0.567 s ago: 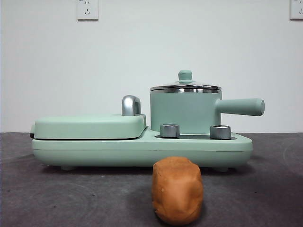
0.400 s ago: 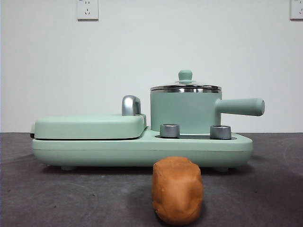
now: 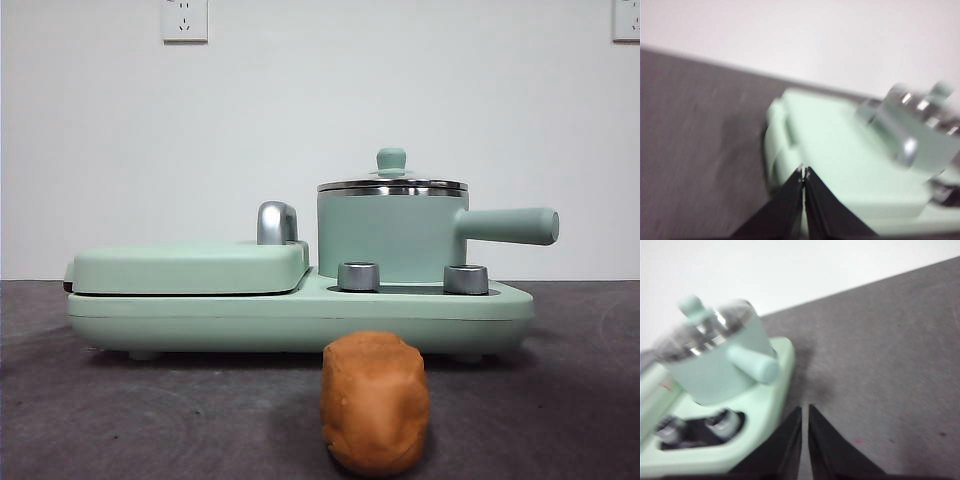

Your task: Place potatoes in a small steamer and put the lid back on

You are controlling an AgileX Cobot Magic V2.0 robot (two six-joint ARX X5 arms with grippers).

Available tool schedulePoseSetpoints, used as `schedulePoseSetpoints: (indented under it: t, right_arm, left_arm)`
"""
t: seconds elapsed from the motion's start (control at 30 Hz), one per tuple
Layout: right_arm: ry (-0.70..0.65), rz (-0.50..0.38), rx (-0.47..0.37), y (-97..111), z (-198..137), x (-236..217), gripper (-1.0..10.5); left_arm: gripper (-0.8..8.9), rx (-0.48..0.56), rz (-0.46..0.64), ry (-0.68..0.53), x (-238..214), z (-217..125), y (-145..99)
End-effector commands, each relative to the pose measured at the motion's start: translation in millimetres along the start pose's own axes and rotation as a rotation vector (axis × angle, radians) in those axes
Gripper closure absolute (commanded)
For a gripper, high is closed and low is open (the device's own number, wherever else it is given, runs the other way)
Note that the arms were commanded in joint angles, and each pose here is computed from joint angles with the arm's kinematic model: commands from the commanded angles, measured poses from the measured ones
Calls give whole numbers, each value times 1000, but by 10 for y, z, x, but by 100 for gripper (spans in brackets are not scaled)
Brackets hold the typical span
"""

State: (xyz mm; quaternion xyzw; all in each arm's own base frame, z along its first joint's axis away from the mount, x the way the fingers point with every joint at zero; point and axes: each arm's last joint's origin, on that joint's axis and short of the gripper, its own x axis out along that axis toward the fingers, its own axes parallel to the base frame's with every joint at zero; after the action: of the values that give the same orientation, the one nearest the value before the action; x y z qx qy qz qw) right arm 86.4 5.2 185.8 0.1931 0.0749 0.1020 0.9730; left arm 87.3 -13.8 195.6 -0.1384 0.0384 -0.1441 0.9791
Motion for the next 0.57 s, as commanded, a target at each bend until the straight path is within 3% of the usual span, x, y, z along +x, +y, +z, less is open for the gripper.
schedulePoseSetpoints:
  t: [0.03, 0.37, 0.57]
  right_arm:
    - [-13, 50, 50, 103, 174, -75, 928]
    - [66, 160, 52, 463, 819, -311, 928]
    - [174, 302, 42, 619, 1076, -331, 927]
  left_arm:
    - [807, -4, -33, -9, -18, 167, -69]
    - [807, 1, -212, 165, 80, 749, -316]
    - [807, 16, -380, 226, 249, 1084, -456]
